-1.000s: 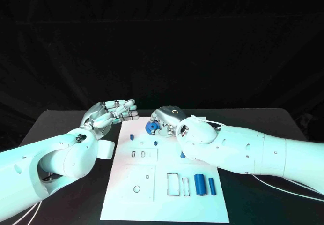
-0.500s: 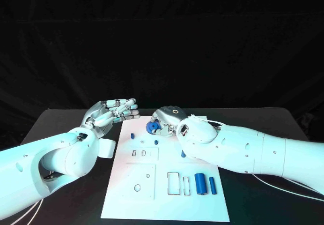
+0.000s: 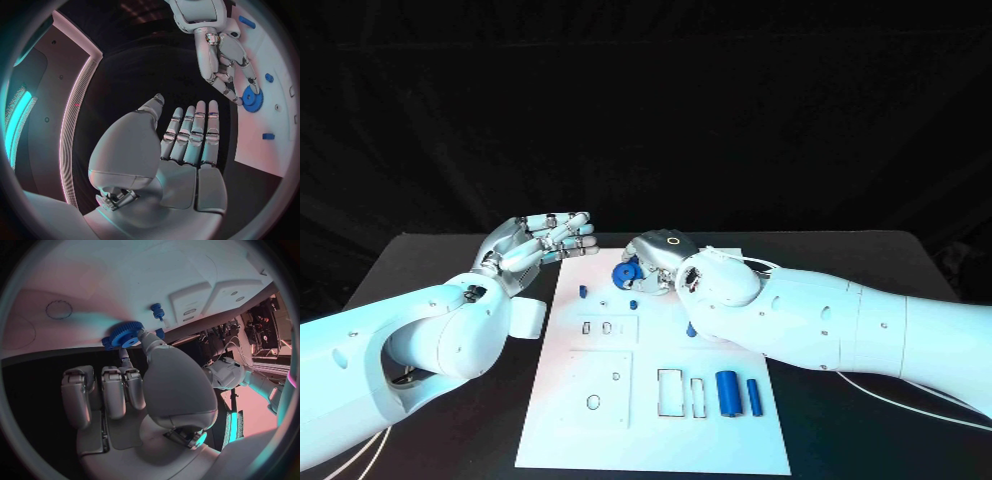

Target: Assemble the parts on the task board

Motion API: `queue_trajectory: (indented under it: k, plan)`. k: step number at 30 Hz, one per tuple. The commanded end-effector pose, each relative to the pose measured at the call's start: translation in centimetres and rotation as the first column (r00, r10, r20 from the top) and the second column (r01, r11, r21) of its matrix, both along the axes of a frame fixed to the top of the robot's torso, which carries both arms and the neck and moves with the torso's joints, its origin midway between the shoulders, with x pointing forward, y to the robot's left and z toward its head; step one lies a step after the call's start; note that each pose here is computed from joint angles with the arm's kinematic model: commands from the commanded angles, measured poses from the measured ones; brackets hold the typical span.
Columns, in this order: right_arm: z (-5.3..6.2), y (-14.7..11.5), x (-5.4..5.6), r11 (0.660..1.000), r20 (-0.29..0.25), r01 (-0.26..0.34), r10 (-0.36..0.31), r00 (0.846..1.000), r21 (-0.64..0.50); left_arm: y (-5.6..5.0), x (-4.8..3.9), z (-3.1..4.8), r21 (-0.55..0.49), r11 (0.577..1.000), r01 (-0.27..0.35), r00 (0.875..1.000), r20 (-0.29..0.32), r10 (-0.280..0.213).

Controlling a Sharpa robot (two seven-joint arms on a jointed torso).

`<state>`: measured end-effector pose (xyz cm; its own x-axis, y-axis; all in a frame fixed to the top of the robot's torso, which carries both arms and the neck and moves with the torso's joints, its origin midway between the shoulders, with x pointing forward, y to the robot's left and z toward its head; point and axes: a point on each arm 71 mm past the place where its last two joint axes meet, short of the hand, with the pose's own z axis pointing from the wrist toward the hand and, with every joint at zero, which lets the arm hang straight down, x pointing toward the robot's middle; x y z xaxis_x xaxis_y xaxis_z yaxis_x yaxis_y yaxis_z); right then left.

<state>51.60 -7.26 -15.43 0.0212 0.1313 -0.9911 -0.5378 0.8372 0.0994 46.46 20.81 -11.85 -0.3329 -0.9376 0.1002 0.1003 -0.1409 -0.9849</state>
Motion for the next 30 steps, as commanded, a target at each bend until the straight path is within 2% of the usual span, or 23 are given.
queue_trajectory:
  k: [1, 8, 12, 24, 27, 30]
  plan:
    - [-0.3, 0.1, 0.0, 1.0, -0.024, -0.005, 0.004, 1.0, -0.029, -0.2, -0.09, 0.15, -0.002, 1.0, 0.016, 1.0, 0.009, -0.016]
    - [-0.6, -0.4, 0.0, 0.999, -0.065, 0.003, -0.006, 0.998, -0.034, -0.1, -0.08, 0.14, -0.001, 1.0, 0.013, 1.0, 0.007, -0.013]
    - [-0.6, -0.8, 0.1, 0.999, -0.07, 0.02, -0.022, 0.997, -0.032, -0.1, -0.07, 0.13, -0.001, 1.0, 0.013, 1.0, 0.007, -0.013]
    - [-0.1, -2.1, -0.5, 0.999, -0.021, 0.036, -0.036, 0.999, 0.013, 0.1, 0.02, 0.09, 0.001, 1.0, 0.009, 1.0, 0.005, -0.009]
    - [0.3, -2.8, -1.0, 0.998, -0.001, 0.032, -0.032, 0.999, 0.045, 0.1, 0.02, 0.08, 0.001, 1.0, 0.008, 1.0, 0.005, -0.008]
    - [1.2, -4.0, -1.8, 0.994, 0.025, 0.02, -0.023, 0.999, 0.108, 0.2, 0.08, 0.06, 0.002, 1.0, 0.006, 1.0, 0.005, -0.006]
